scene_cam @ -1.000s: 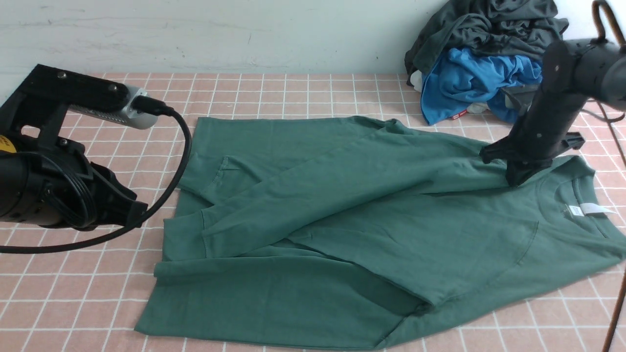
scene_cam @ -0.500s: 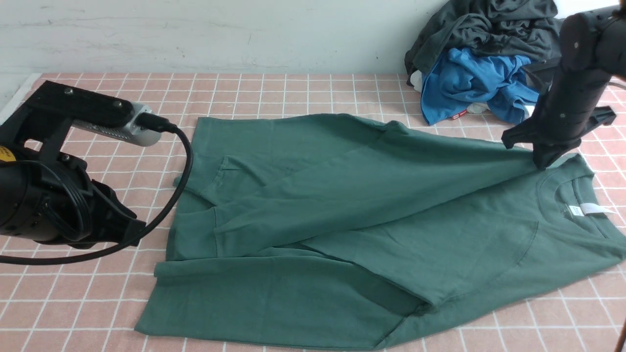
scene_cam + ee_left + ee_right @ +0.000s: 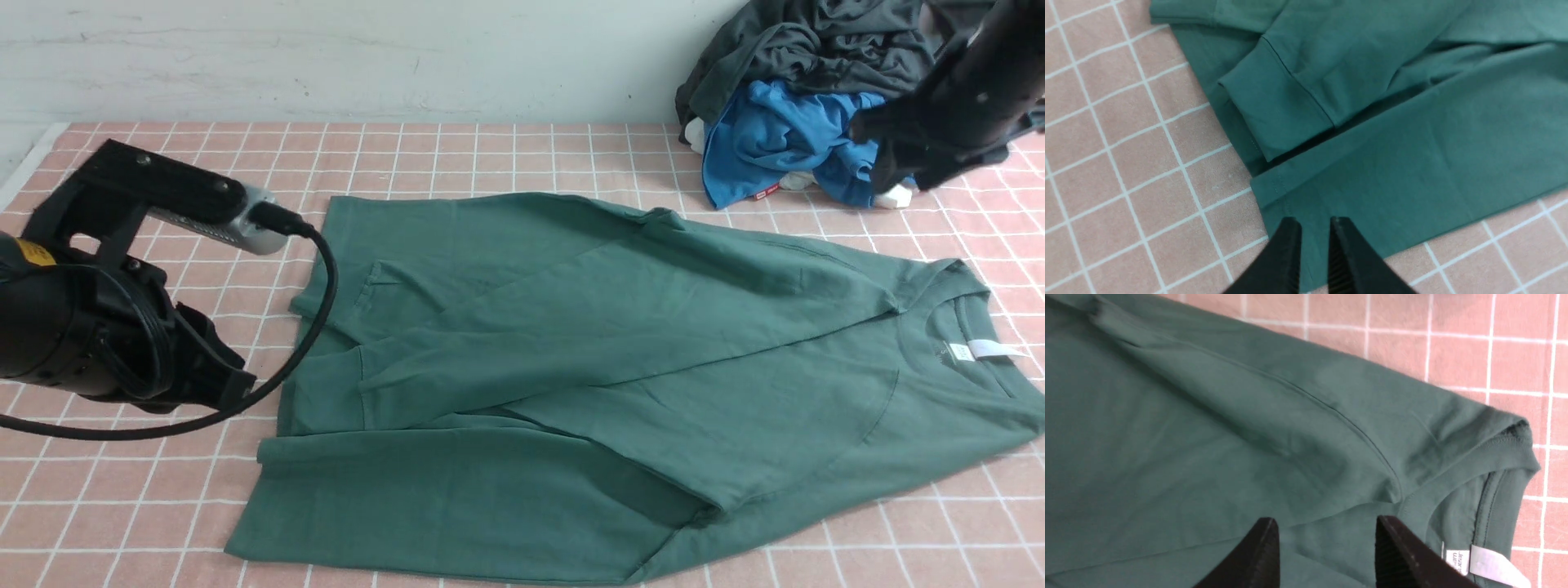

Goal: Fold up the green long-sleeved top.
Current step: Use both arms simultaneously to clamp the lower edge of the clothing fabric

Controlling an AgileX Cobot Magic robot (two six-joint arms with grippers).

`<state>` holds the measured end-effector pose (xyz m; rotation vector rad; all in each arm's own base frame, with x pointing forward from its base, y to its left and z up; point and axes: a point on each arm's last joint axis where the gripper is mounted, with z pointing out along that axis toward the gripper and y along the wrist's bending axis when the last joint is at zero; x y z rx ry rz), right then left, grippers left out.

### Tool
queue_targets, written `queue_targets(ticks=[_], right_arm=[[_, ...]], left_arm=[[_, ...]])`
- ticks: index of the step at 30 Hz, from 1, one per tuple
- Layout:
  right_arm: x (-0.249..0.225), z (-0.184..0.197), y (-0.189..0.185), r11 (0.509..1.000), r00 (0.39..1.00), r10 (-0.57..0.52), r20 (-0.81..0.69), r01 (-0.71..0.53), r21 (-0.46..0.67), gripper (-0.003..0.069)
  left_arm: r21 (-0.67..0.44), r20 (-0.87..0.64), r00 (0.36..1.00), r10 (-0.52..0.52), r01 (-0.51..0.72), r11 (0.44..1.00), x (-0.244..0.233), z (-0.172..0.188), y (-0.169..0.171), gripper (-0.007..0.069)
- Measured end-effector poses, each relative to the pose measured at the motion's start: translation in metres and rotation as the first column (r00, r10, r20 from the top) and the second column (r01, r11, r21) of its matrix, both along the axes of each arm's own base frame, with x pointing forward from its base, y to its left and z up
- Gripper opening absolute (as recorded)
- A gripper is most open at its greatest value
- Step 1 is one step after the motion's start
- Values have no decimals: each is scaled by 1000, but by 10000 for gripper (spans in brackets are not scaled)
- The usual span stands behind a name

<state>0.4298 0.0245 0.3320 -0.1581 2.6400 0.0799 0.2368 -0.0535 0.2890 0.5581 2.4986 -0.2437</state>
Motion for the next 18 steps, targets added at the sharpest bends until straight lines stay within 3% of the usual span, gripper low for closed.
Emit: queue_targets(ticks=[2, 5, 7, 10, 11, 13, 17, 18], right_arm=[[-8, 15, 3, 999, 999, 20, 33, -21, 31, 313], [-50, 60, 15, 981, 985, 107, 135, -127, 148, 306], [-62, 64, 18, 972, 981, 133, 144, -157, 175, 300], [-97, 58, 29, 943, 967, 221, 131, -246, 224, 279], [-111, 56, 33, 936, 957, 245, 154, -275, 222, 271], [-126, 48, 39, 930, 943, 267, 197, -306, 204, 258], [-143, 37, 45, 930, 922, 280, 268, -330, 164, 239], [-146, 36, 46, 930, 917, 279, 285, -332, 157, 237]], left_arm=[[21, -13, 999, -45, 45, 999, 5, -7, -4, 165], [113, -115, 961, -250, 263, 958, 21, -45, -28, 309], [152, -145, 935, -324, 344, 927, 23, -56, -36, 349], [299, -257, 789, -558, 614, 731, 26, -90, -54, 411], [347, -322, 715, -621, 699, 625, 28, -104, -57, 418], [388, -415, 616, -670, 786, 482, 29, -120, -59, 423], [387, -515, 542, -664, 838, 384, 32, -140, -55, 410], [375, -533, 536, -655, 843, 386, 33, -142, -54, 401]])
